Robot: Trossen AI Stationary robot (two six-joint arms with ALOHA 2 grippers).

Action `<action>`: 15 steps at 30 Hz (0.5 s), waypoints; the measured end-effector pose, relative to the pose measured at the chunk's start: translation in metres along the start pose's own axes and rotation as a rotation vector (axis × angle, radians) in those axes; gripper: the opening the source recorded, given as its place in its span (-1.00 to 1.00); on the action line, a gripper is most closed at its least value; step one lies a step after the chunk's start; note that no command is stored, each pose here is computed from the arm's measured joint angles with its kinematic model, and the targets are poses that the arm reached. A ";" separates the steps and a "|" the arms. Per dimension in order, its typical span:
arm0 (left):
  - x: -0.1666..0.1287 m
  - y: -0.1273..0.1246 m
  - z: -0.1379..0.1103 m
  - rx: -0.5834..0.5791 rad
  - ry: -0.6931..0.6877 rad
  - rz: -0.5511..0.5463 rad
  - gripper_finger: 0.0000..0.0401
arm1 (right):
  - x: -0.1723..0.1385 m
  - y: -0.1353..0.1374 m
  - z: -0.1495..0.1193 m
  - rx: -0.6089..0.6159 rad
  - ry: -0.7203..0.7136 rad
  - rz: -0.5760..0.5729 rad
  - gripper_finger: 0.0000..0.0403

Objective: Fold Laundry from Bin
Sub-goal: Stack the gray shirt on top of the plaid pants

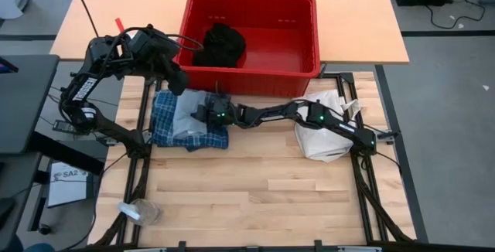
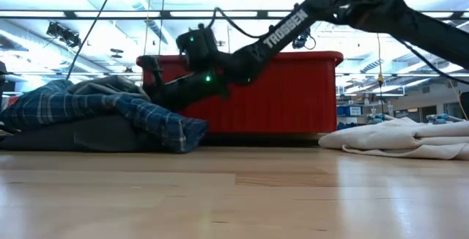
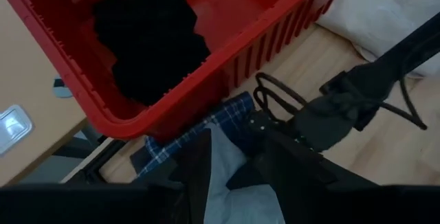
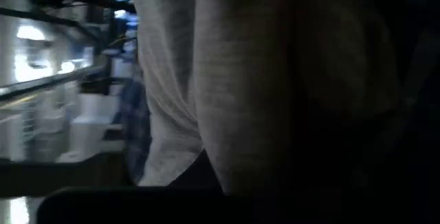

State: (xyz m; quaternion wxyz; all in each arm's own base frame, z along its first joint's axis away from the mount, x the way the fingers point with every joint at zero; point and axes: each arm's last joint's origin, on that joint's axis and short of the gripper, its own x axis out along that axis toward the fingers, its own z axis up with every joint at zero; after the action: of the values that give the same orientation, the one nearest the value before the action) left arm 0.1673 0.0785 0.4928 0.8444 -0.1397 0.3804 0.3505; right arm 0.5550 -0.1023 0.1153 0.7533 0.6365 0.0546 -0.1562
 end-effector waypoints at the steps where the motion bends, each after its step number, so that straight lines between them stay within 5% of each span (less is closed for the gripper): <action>1: 0.000 0.000 0.000 0.000 0.000 0.000 -0.29 | 0.002 -0.003 0.000 0.015 0.015 0.023 -0.75; 8: 0.000 0.000 0.000 -0.002 0.000 -0.001 -0.29 | 0.000 0.006 0.009 -0.059 0.122 0.148 0.04; 11: 0.000 0.000 0.000 -0.002 0.000 -0.001 -0.29 | -0.009 0.021 0.016 -0.069 0.106 0.080 0.33; 15: 0.000 0.000 0.000 0.007 0.000 -0.001 -0.29 | -0.025 0.043 0.023 -0.191 0.038 -0.043 0.40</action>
State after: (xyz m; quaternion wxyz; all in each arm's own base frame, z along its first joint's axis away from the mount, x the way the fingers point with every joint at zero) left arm 0.1672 0.0784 0.4929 0.8450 -0.1367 0.3815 0.3489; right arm 0.5419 -0.1144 0.1667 0.8058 0.5634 0.0971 -0.1545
